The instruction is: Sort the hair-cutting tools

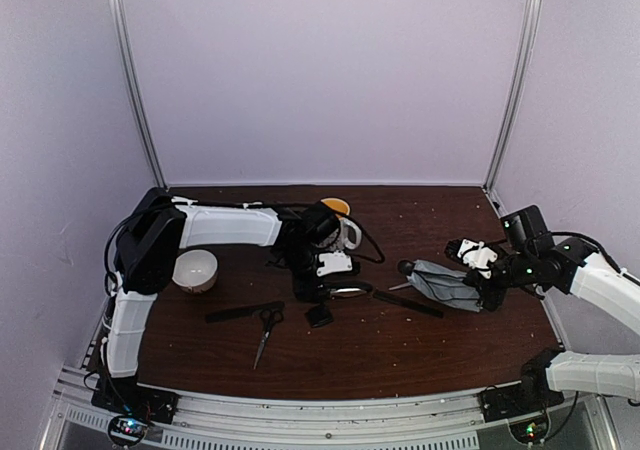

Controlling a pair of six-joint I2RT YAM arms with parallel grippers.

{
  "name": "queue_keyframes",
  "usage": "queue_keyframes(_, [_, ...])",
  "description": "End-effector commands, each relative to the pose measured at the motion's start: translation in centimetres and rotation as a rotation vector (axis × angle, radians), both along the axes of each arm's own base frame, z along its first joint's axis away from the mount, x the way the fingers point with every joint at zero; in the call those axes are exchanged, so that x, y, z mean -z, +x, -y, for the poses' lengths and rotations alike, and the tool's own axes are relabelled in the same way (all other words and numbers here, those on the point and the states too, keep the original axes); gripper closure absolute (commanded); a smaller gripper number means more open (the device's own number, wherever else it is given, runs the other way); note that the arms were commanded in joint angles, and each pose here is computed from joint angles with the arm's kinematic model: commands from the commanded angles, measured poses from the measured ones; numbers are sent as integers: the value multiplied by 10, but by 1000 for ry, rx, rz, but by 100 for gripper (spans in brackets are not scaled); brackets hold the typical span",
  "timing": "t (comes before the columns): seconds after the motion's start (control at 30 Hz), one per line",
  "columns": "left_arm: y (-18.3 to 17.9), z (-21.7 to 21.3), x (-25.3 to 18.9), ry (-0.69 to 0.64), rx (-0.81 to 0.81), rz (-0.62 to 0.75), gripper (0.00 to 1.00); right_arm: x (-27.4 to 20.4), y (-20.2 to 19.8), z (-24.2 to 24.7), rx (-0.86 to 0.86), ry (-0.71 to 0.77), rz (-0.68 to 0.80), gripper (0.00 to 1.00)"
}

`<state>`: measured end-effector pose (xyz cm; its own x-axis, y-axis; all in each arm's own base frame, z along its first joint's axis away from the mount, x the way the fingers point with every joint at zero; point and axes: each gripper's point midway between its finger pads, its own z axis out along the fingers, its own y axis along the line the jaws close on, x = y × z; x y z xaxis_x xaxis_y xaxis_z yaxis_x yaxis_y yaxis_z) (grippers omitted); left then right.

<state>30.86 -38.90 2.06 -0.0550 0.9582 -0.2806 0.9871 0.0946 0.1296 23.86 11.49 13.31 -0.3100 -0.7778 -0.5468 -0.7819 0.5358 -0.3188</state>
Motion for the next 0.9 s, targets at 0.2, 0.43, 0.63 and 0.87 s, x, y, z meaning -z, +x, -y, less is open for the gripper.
queue_keyframes(0.2, [4, 5, -10, 15, 22, 46, 30, 4, 2, 0, 9, -11, 10, 100])
queue_keyframes(0.43, [1, 2, -5, 24, 29, 36, 38, 4, 2, 0, 9, -14, 9, 100])
queue_keyframes(0.63, [-1, 6, -13, 1, 31, 32, 47, 5, 2, 0, 8, -14, 8, 100])
queue_keyframes(0.87, [1, 13, -52, -79, 14, 65, 54, 8, 2, -1, 1, -23, -3, 100])
